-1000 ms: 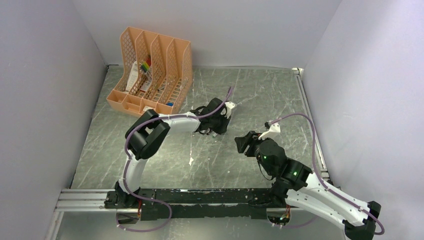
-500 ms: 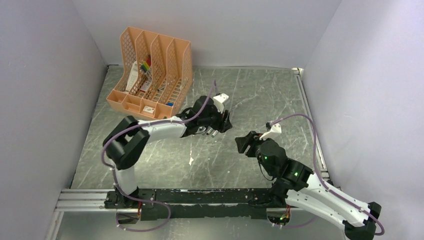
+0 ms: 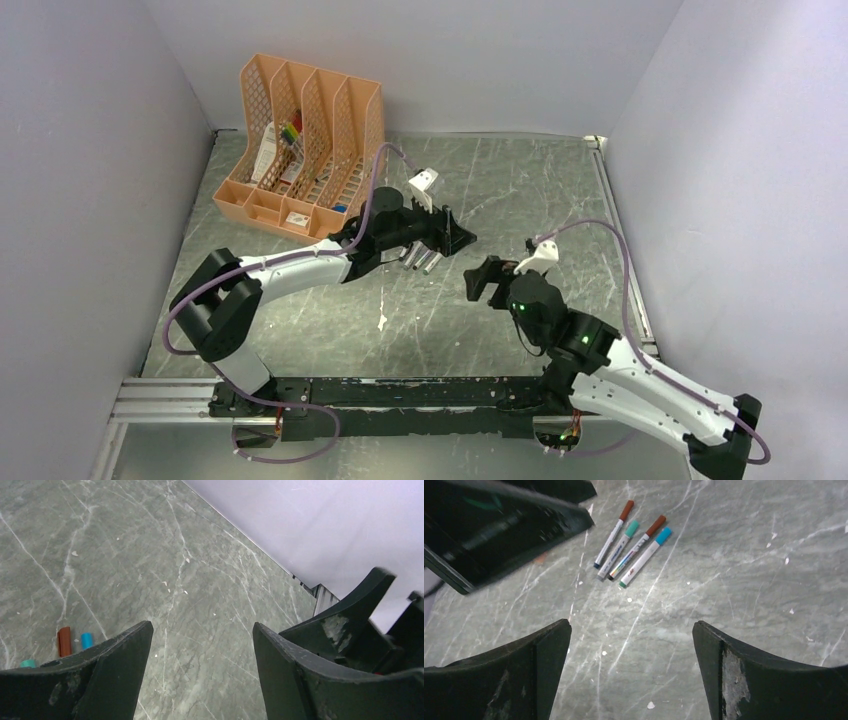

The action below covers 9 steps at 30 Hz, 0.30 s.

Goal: Insert the pens into the pen caps

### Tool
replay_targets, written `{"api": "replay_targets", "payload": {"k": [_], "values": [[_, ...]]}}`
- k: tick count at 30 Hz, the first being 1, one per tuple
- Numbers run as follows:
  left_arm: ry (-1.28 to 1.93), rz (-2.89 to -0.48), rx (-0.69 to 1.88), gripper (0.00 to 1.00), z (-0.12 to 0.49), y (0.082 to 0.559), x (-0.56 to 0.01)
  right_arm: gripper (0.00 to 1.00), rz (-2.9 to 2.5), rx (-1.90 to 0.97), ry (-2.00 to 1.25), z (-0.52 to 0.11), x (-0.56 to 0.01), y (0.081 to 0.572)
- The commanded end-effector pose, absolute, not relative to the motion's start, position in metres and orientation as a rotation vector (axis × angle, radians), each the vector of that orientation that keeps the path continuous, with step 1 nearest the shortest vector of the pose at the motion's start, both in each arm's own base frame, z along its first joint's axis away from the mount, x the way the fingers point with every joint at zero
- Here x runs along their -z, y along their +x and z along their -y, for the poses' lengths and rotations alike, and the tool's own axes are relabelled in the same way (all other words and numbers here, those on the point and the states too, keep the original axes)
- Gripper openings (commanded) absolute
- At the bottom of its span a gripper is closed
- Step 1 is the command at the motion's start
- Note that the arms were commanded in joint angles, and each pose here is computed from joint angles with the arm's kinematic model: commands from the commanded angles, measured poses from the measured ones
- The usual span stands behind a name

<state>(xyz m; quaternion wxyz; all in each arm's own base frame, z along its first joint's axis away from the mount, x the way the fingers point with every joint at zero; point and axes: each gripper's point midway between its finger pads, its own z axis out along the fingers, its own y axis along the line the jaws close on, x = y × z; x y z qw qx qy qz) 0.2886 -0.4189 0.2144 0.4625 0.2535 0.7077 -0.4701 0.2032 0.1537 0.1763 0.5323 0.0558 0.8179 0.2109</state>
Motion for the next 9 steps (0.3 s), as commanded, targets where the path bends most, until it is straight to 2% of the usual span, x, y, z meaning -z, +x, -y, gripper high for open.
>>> {"api": "replay_targets", "payload": {"k": [1, 5, 9], "values": [[0.622, -1.703, 1.183, 0.83, 0.417, 0.286, -0.234, 0.95, -1.910, -0.444, 0.176, -0.154, -0.213, 0.217], [0.613, -1.699, 1.170, 0.83, 0.415, 0.288, -0.238, 0.93, -1.973, -0.317, 0.184, -0.148, -0.206, 0.222], [0.606, -1.693, 1.140, 0.84, 0.410, 0.290, -0.244, 0.91, -1.995, -0.326, 0.126, -0.156, -0.203, 0.221]]}}
